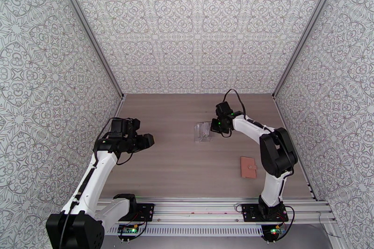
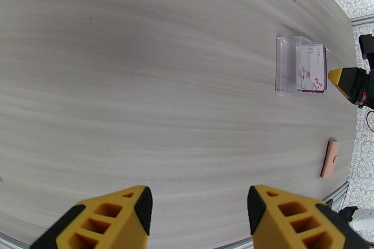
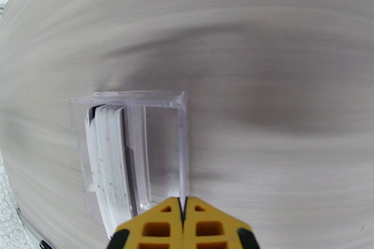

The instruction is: Put the credit cards into the card holder

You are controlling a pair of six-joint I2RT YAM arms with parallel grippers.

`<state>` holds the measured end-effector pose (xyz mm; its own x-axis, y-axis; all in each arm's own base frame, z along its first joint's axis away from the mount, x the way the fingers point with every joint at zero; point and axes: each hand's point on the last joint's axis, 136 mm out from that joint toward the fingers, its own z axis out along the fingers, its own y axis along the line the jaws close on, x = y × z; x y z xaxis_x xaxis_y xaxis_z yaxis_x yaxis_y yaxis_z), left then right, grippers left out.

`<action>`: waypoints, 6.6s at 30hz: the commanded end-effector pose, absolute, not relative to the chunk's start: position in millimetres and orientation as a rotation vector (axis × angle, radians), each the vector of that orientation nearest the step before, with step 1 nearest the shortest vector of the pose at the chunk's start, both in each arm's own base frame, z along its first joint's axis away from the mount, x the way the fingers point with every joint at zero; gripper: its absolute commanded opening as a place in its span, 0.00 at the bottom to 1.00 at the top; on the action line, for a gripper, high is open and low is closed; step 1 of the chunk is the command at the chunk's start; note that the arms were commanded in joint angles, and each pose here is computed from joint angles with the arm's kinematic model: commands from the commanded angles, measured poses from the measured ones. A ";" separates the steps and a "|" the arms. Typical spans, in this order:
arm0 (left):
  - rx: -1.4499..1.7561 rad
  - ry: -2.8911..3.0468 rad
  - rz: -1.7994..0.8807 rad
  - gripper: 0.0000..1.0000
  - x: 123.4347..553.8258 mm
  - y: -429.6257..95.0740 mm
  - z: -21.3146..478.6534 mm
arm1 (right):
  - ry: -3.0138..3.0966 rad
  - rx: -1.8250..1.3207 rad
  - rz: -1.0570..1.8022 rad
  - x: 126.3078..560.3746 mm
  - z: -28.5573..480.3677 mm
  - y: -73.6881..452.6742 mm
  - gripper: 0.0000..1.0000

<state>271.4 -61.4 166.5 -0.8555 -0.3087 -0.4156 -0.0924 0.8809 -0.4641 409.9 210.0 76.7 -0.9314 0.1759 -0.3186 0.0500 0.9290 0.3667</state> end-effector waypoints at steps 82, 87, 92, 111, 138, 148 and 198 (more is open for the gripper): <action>-0.138 2.614 -0.765 0.62 228.1 -150.0 126.8 | 2.841 0.055 0.029 238.9 68.9 232.0 0.24; -0.130 2.601 -0.774 0.62 228.6 -151.8 128.5 | 2.854 0.169 -0.041 240.0 64.7 163.8 0.43; -0.115 2.595 -0.795 0.62 229.8 -157.5 128.4 | 2.859 0.342 -0.029 233.1 59.2 101.1 0.62; -0.036 2.615 -0.796 0.62 227.0 -181.2 123.2 | 2.885 0.749 0.214 209.8 12.5 49.2 0.74; 0.023 2.694 -0.872 0.61 214.4 -230.0 77.1 | 2.954 0.371 0.738 201.1 26.2 243.8 0.51; -0.025 2.721 -0.865 0.59 198.0 -216.4 60.1 | 2.947 0.294 0.856 200.6 32.2 315.1 0.50; -0.098 2.752 -1.025 0.37 188.9 -239.0 27.6 | 2.923 -0.173 0.520 211.2 74.6 308.5 0.42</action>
<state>184.5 -234.6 22.6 -0.9815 -0.1261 -0.1444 -0.0034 0.7646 -0.6444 211.8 308.6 66.1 -0.9832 -0.0738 -0.1672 -0.1264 0.9353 0.3305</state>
